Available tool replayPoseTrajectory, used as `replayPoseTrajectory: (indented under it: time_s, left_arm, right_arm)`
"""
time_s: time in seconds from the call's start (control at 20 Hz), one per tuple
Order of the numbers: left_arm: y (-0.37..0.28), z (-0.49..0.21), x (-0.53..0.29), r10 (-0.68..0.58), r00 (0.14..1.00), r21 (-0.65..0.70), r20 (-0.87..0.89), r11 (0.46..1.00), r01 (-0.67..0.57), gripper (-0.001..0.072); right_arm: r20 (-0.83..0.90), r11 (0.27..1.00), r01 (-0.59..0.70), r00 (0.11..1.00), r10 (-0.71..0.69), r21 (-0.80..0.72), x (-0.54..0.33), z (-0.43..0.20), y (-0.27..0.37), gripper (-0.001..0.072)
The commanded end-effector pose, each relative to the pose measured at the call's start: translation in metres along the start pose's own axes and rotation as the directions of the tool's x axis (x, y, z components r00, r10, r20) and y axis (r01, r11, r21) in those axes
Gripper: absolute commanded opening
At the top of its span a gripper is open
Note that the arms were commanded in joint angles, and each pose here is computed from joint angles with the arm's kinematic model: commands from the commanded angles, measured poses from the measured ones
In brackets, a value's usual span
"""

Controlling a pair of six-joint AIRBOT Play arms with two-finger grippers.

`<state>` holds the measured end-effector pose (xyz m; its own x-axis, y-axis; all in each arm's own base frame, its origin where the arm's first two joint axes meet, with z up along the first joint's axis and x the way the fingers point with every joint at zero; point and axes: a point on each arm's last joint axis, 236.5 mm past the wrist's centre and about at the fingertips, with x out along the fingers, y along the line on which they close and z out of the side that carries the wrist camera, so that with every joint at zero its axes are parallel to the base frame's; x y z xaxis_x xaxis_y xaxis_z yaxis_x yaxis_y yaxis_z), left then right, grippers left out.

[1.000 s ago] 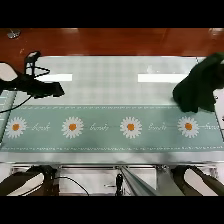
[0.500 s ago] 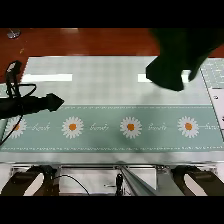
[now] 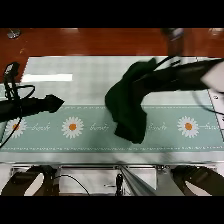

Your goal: Fold the shirts.

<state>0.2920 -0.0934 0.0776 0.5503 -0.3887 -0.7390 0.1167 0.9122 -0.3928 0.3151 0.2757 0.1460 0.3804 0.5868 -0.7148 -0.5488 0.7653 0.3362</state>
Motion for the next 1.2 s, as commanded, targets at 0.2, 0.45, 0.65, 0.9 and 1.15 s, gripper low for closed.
replayPoseTrajectory:
  time_s: [0.2, 0.45, 0.65, 0.9, 1.15]
  left_arm:
    - [0.006, -0.005, 0.012, 0.006, 0.999, -0.018, -0.042, 1.0, -0.006, 0.0704]
    - [-0.004, -0.039, 0.029, -0.04, 0.976, -0.04, -0.216, 0.999, 0.032, 0.0704]
    - [0.0, -0.092, 0.028, -0.055, 0.914, -0.068, -0.403, 0.997, 0.03, 0.0704]
    - [-0.087, -0.161, 0.056, -0.424, 0.771, -0.26, -0.474, 0.905, 0.337, 0.0704]
    - [-0.118, -0.2, 0.11, -0.33, 0.793, -0.144, -0.512, 0.943, 0.3, 0.0704]
  right_arm:
    - [-0.231, 0.945, -0.194, 0.939, 0.257, 0.263, 0.169, -0.087, 0.064, 0.0576]
    - [-0.22, 0.952, -0.179, 0.947, 0.235, 0.248, 0.111, -0.038, -0.013, 0.0629]
    - [-0.193, 0.881, 0.222, 0.969, -0.152, 0.418, -0.007, -0.052, -0.203, 0.0628]
    - [-0.178, 0.668, 0.3, 0.953, -0.246, 0.681, -0.048, -0.162, -0.27, 0.0615]
    - [-0.164, 0.654, 0.233, 0.972, -0.166, 0.72, -0.023, -0.19, -0.252, 0.0616]
